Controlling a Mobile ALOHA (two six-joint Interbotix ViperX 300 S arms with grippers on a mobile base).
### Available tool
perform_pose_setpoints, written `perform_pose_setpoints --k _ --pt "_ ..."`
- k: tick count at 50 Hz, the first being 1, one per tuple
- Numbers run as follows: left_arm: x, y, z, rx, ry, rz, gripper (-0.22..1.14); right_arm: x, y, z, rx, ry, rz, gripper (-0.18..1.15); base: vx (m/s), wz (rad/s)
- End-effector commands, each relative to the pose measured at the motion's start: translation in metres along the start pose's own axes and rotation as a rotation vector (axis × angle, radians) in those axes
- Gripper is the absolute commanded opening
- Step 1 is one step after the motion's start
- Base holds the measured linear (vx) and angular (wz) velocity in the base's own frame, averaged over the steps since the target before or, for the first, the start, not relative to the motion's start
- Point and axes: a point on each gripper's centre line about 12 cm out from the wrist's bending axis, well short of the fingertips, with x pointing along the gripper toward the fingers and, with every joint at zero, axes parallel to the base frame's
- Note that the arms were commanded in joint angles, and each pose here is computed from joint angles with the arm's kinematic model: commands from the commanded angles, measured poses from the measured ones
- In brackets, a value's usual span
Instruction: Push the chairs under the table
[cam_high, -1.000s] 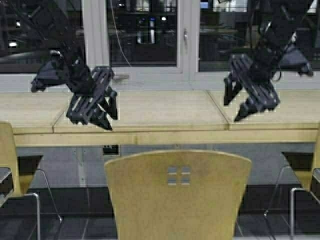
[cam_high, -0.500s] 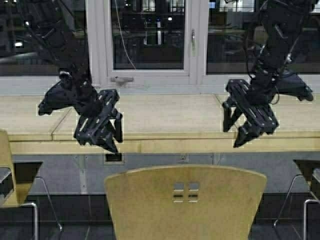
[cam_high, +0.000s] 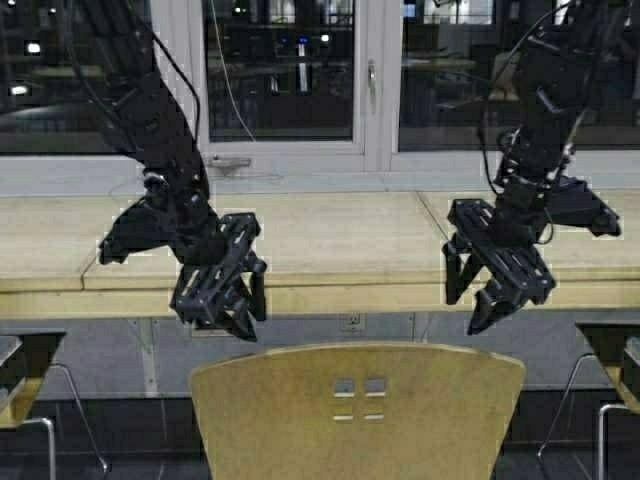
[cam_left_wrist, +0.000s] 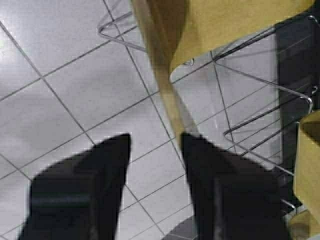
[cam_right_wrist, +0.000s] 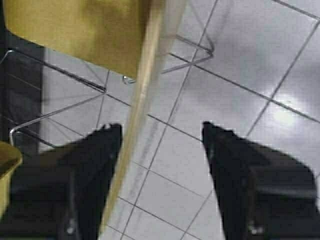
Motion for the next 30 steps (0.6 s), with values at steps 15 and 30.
perform_pose_setpoints --k 15,30 --pt "0.022 -0.023 -0.001 -0.01 0.011 -0.036 0.75 0.028 0.026 0.003 0.0 0.023 0.014 0.87 0.0 0.0" --pt "0.053 -0.022 0.001 -0.008 0.011 -0.015 0.75 0.063 0.022 0.005 -0.001 0.026 -0.023 0.87 0.0 0.0"
